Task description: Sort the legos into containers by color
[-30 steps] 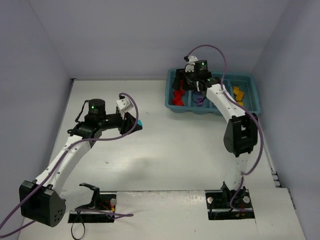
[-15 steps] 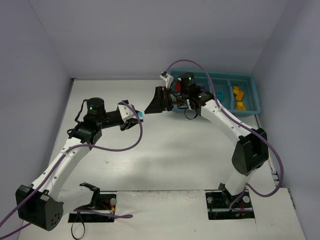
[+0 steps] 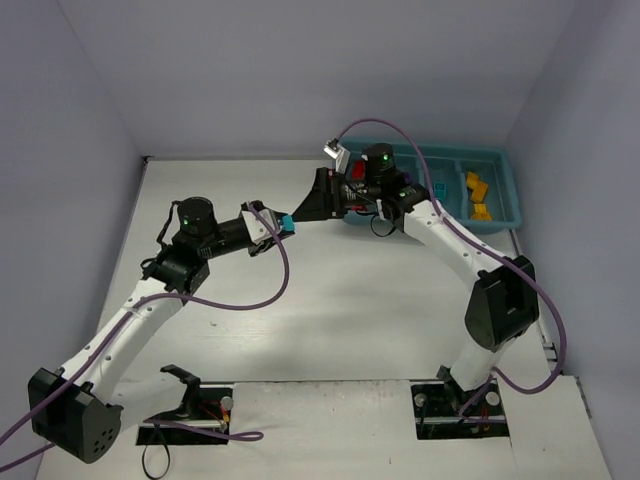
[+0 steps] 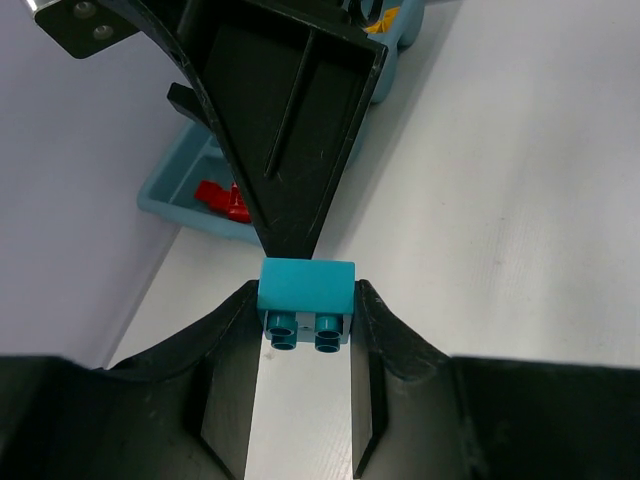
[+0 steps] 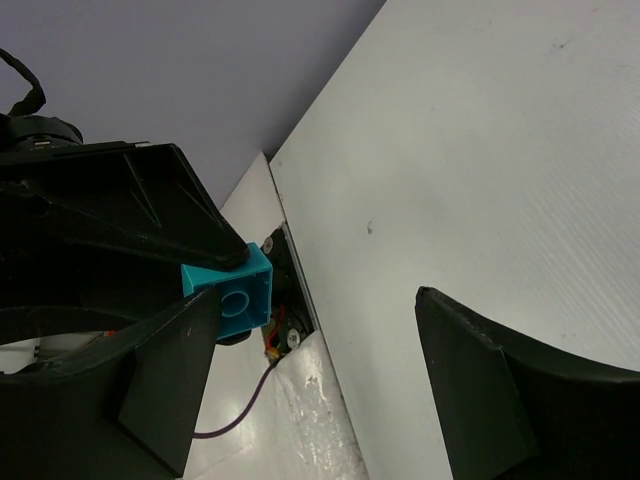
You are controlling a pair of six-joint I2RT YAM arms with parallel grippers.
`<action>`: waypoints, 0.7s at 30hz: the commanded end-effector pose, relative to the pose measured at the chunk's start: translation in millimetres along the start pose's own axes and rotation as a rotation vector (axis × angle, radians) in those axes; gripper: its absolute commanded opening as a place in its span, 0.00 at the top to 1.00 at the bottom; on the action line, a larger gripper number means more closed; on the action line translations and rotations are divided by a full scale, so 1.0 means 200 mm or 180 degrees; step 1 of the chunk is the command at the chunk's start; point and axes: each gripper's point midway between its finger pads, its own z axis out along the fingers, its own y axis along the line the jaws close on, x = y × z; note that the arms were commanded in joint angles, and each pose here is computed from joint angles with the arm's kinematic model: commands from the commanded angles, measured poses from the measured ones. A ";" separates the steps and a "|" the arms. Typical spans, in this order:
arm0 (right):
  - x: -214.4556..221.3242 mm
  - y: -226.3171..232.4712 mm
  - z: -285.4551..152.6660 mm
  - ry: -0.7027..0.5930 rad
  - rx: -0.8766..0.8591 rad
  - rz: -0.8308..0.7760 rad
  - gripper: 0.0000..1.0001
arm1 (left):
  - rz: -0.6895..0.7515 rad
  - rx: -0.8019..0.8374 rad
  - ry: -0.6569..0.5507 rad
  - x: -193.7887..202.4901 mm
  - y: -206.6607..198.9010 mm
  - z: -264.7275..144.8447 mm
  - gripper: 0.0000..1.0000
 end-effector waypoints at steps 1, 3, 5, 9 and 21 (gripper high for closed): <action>-0.04 0.28 -0.06 -0.0111 -0.0396 -0.0432 0.25 | 0.0302 -0.0147 -0.0318 -0.14 0.07 0.04 0.98; -0.04 0.26 -0.07 -0.0167 -0.0309 -0.0443 0.25 | 0.0281 -0.0168 -0.0307 -0.14 0.08 0.04 0.98; -0.04 0.23 -0.08 -0.0196 -0.0252 -0.0442 0.24 | 0.0271 -0.0172 -0.0317 -0.14 0.08 0.04 0.98; -0.05 0.15 -0.12 -0.0305 -0.0067 -0.0380 0.24 | 0.0247 -0.0185 -0.0281 -0.13 0.08 0.02 0.98; -0.10 0.17 -0.22 -0.0381 -0.0127 -0.0462 0.23 | 0.0183 -0.0121 -0.0271 -0.09 0.07 0.02 0.98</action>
